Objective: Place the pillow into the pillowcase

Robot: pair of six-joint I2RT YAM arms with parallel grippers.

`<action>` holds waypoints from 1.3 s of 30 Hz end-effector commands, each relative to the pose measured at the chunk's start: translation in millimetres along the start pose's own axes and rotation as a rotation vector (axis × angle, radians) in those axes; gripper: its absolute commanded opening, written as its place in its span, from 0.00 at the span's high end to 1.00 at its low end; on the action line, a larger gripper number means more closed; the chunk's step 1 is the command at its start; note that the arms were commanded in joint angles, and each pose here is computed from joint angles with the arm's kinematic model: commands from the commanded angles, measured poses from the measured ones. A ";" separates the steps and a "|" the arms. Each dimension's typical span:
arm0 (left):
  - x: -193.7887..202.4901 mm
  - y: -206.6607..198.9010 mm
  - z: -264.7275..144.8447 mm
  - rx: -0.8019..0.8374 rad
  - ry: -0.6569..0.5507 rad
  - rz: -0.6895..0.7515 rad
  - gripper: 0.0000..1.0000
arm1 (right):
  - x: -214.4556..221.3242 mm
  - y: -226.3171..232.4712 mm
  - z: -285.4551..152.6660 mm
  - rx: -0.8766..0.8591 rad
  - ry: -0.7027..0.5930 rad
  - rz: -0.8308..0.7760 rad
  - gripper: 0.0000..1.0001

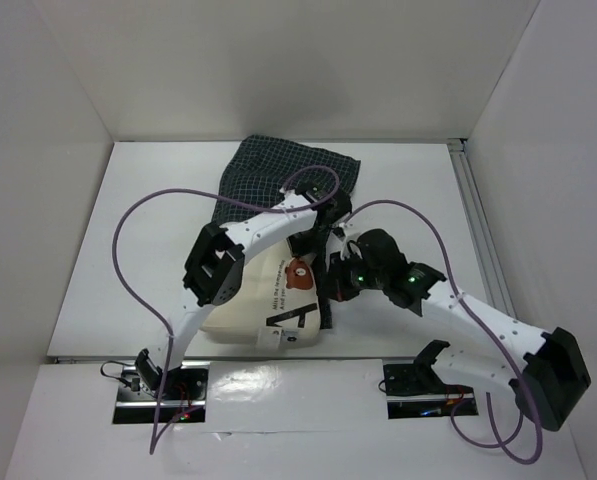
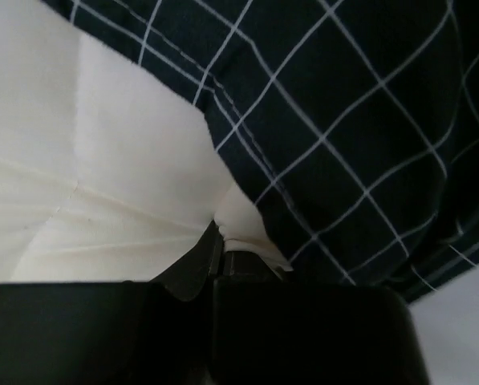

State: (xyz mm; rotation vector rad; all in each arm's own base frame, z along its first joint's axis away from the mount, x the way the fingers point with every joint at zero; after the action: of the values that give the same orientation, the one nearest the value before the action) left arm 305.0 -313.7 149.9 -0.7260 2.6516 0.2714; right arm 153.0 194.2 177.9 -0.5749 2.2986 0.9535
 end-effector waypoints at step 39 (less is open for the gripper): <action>-51.9 210.5 -48.8 0.486 -0.040 -0.037 0.14 | -69.2 -82.0 -22.7 0.715 -0.054 0.076 1.00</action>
State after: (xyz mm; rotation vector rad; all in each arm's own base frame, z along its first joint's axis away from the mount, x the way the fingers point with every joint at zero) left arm 217.6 -112.7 229.4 -0.6644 2.5461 -0.1232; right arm 218.8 173.6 163.1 -0.2886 2.5032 0.3366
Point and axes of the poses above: each gripper's point midway between its finger pads, its own z axis out along the fingers, its own y axis along the line the jaws close on, x = y × z, the point moved 8 cm from there along -z, back along the fingers, and after that the axes turned 5 degrees about -z, right-handed, at the moved point
